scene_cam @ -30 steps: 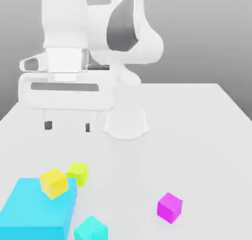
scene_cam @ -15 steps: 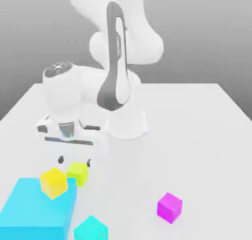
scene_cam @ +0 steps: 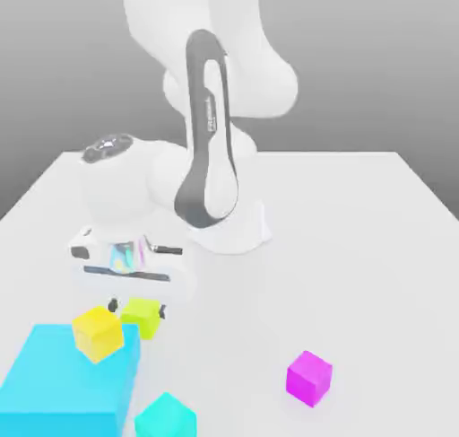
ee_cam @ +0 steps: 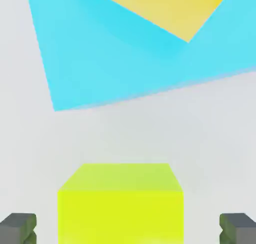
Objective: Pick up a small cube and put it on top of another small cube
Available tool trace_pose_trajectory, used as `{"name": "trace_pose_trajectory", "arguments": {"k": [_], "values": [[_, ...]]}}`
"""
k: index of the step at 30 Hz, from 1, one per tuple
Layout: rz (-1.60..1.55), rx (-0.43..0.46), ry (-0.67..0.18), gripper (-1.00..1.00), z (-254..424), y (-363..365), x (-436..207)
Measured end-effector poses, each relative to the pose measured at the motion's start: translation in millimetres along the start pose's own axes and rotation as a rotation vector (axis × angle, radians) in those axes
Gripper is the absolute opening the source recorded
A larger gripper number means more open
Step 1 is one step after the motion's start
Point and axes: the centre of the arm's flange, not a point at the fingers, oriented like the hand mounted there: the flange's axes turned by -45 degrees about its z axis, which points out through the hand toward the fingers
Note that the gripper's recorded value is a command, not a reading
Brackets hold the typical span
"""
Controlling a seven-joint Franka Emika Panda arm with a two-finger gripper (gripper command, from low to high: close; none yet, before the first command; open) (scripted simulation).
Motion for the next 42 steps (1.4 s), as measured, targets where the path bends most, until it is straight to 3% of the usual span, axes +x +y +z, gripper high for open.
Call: {"name": "trace_pose_trajectory", "arguments": {"k": [5,6,29,42], "values": [[-0.004,-0.019,0.021,0.0,9.2,-3.1,-3.3],[-0.005,-0.023,0.026,-1.0,11.0,-3.9,-4.1],[0.001,0.015,-0.02,-1.0,-17.4,1.7,3.0],[-0.004,-0.006,0.003,-1.0,-45.0,-2.8,-1.5]]}}
